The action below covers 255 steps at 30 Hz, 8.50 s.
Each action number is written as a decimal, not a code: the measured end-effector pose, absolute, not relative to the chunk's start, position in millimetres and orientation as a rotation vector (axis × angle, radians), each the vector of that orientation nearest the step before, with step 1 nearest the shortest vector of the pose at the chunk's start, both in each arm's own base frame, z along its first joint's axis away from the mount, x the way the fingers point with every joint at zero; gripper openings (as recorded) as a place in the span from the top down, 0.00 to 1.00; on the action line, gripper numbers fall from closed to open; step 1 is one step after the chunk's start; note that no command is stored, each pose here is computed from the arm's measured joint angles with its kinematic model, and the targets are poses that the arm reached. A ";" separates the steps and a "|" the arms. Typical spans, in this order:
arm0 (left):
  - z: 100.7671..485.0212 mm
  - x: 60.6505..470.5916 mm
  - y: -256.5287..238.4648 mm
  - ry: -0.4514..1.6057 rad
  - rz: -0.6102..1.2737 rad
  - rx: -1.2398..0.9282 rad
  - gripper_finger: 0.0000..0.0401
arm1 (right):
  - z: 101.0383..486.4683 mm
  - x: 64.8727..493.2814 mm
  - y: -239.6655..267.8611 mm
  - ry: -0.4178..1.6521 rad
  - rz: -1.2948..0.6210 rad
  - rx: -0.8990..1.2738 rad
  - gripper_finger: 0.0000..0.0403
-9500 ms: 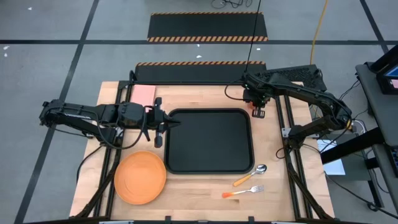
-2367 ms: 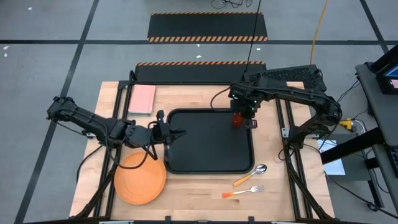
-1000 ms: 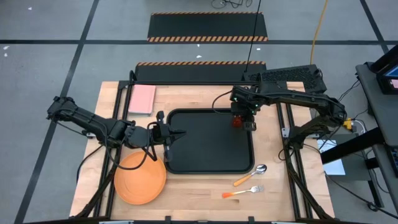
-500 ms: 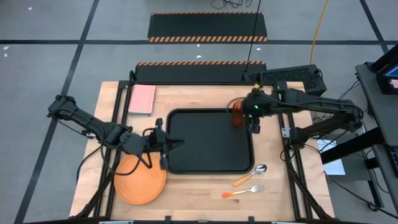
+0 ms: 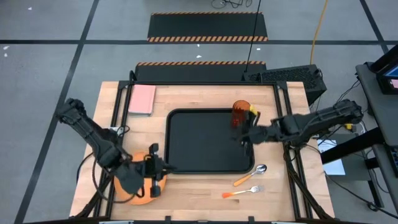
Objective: Pick and place plate/cup/fork/spoon on tray
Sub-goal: Put the orange plate in the center of the black tray
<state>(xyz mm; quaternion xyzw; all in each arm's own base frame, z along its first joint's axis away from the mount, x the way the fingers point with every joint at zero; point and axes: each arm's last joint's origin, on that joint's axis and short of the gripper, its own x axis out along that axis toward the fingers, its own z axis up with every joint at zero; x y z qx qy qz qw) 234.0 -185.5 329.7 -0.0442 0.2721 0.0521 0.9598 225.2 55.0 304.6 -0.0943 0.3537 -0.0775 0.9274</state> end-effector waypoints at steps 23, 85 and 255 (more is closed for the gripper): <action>247.4 259.9 -259.5 1.374 0.161 -0.439 0.90 | 249.8 219.4 92.3 0.601 0.029 -0.271 0.53; 157.0 229.9 -275.6 1.473 0.577 -0.495 0.71 | 235.4 216.3 99.0 0.570 0.123 -0.228 0.53; 217.4 394.5 -60.2 1.133 0.260 0.099 0.90 | 272.9 153.6 44.9 0.572 -0.152 -0.238 0.53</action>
